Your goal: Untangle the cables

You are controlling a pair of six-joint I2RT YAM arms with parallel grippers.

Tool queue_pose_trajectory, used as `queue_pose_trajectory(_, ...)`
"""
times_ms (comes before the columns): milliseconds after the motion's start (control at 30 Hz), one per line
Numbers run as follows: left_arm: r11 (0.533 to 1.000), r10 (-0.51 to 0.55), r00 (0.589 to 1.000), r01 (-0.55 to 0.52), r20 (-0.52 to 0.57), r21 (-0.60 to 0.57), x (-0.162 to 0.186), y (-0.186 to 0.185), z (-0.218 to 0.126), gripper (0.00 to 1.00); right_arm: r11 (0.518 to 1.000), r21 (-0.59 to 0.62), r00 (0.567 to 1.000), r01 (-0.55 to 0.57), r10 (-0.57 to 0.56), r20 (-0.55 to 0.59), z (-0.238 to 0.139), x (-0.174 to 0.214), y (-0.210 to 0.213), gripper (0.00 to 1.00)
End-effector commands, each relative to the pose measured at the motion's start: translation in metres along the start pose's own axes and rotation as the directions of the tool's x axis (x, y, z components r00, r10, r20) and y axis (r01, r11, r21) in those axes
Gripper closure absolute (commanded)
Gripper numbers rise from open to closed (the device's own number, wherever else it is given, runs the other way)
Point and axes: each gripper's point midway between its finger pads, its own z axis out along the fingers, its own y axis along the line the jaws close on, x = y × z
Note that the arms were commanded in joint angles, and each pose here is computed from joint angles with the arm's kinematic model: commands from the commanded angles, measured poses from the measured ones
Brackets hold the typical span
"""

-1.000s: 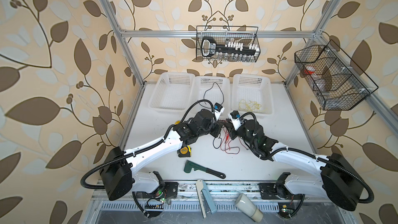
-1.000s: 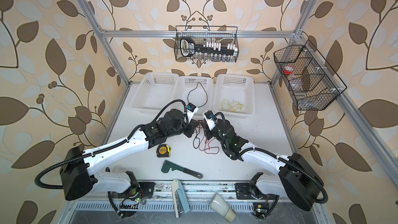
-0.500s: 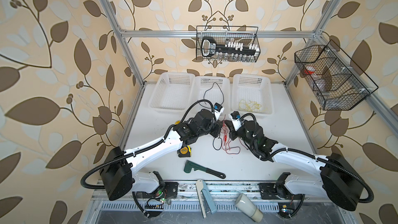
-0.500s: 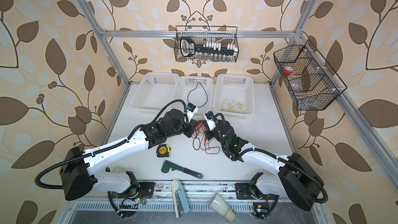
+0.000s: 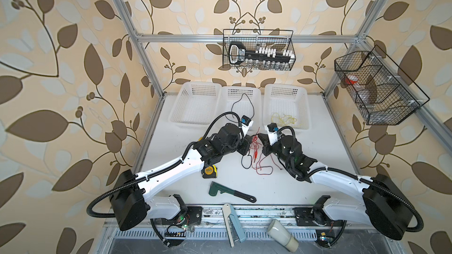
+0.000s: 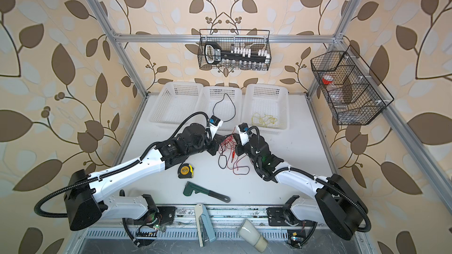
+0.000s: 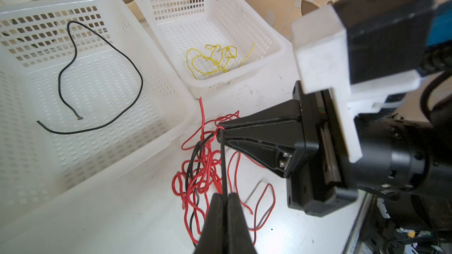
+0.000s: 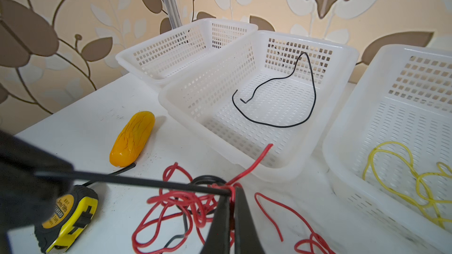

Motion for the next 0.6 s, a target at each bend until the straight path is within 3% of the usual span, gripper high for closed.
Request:
queue_pose_trajectory(0, 1.000, 0.020, 0.992, -0.023, 0.122, 0.019, -0.039, -0.007, -0.024, 1.00, 0.997, 0.077, 0.992, 0.005, 0.005, -0.126, -0.003, 0.042, -0.022, 0.99)
queue_pose_trajectory(200, 1.000, 0.012, 0.994, -0.015, 0.107, 0.025, -0.034, -0.007, -0.017, 1.00, 0.999, -0.025, 0.993, 0.025, -0.027, -0.117, -0.004, 0.038, 0.001, 0.90)
queue_pose_trajectory(567, 1.000, 0.013, 0.996, -0.015, 0.092, 0.018, -0.029, -0.005, -0.014, 1.00, 0.998, -0.049, 0.994, 0.034, -0.039, -0.104, -0.002, 0.031, 0.008, 0.89)
